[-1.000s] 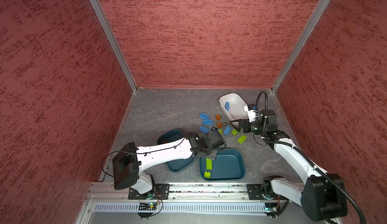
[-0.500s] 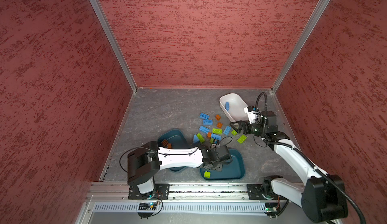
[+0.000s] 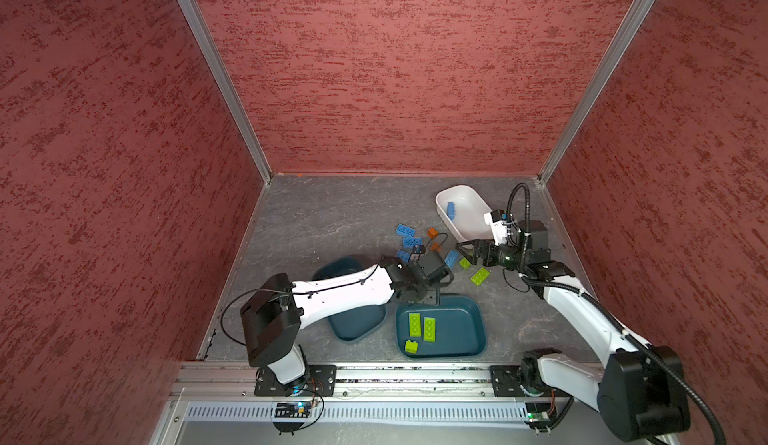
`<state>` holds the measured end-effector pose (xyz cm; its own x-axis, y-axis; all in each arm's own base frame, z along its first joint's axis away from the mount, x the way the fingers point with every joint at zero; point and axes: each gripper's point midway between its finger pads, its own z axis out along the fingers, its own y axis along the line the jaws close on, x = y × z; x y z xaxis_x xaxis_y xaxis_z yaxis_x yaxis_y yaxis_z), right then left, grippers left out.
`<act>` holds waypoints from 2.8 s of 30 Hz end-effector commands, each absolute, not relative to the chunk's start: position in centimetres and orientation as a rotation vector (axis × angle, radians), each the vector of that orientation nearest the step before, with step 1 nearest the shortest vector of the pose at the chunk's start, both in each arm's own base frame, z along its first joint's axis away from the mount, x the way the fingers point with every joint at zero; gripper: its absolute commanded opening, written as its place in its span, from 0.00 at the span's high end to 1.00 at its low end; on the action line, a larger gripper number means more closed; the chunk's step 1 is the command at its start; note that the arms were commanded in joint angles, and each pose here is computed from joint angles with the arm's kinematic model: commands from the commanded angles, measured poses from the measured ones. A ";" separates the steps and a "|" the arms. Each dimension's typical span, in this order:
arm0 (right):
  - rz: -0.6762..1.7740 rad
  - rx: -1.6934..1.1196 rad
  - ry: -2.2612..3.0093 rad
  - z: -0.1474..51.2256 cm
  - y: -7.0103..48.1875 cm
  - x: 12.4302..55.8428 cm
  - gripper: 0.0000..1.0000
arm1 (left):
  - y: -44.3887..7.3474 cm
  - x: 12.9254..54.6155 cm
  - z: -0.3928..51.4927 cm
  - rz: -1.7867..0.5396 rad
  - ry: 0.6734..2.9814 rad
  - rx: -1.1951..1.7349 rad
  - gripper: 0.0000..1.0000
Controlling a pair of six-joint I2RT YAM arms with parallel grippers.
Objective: Sort the legos into containers by color
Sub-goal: 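Release the lime-green brick into the teal tray and raise the left gripper, then move the left gripper to the pile and grasp the blue sloped brick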
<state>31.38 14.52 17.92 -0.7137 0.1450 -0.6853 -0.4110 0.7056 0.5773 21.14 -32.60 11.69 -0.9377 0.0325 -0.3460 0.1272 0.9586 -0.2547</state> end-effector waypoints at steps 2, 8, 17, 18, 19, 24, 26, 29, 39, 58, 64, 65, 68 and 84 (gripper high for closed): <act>0.968 -0.244 2.098 20.1 14.8 32.5 0.01 | -27.9 23.9 11.7 -0.174 2.735 -0.082 0.29; 0.989 -0.252 2.101 19.8 15.1 32.6 0.01 | -26.5 26.1 10.3 -0.056 2.689 -0.347 0.27; 1.010 -0.269 2.113 19.2 15.3 32.7 0.01 | -24.8 26.9 7.8 0.111 2.620 -0.633 0.32; 1.013 -0.269 2.113 19.1 15.4 32.7 0.01 | -25.0 27.0 7.5 0.096 2.618 -0.642 0.32; 1.017 -0.271 2.114 19.1 15.4 32.7 0.01 | -25.1 27.2 7.1 0.083 2.618 -0.658 0.32; 1.016 -0.268 2.122 18.7 15.4 32.8 0.01 | -24.8 27.6 5.7 0.073 2.629 -0.695 0.32; 1.016 -0.265 2.128 18.6 15.4 32.9 0.01 | -24.5 27.6 5.3 0.089 2.632 -0.700 0.33; 1.018 -0.265 2.131 18.4 15.4 32.9 0.01 | -24.4 27.4 4.9 0.089 2.636 -0.714 0.33; 1.015 -0.261 2.144 18.2 15.4 32.8 0.01 | -24.6 27.2 2.9 0.045 2.674 -0.719 0.38; 1.014 -0.260 2.154 17.9 15.4 32.9 0.01 | -24.2 28.2 4.2 0.040 2.655 -0.647 0.54; 1.020 -0.259 2.155 17.9 15.4 32.9 0.01 | -24.3 28.4 5.0 0.026 2.653 -0.615 0.52; 1.021 -0.260 2.154 17.9 15.4 32.9 0.01 | -24.2 28.4 4.9 0.028 2.655 -0.612 0.51; 1.024 -0.261 2.152 17.9 15.5 32.9 0.01 | -24.1 28.4 4.9 0.032 2.661 -0.610 0.51; 1.030 -0.265 2.150 18.0 15.5 32.9 0.01 | -24.1 28.3 5.0 0.004 2.668 -0.594 0.50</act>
<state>32.15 15.30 16.42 -0.7509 0.1299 -0.6475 -0.4123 0.6736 0.6134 27.89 -23.89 3.89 -0.8358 -0.3991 -0.3771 -0.4128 0.9096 -0.0479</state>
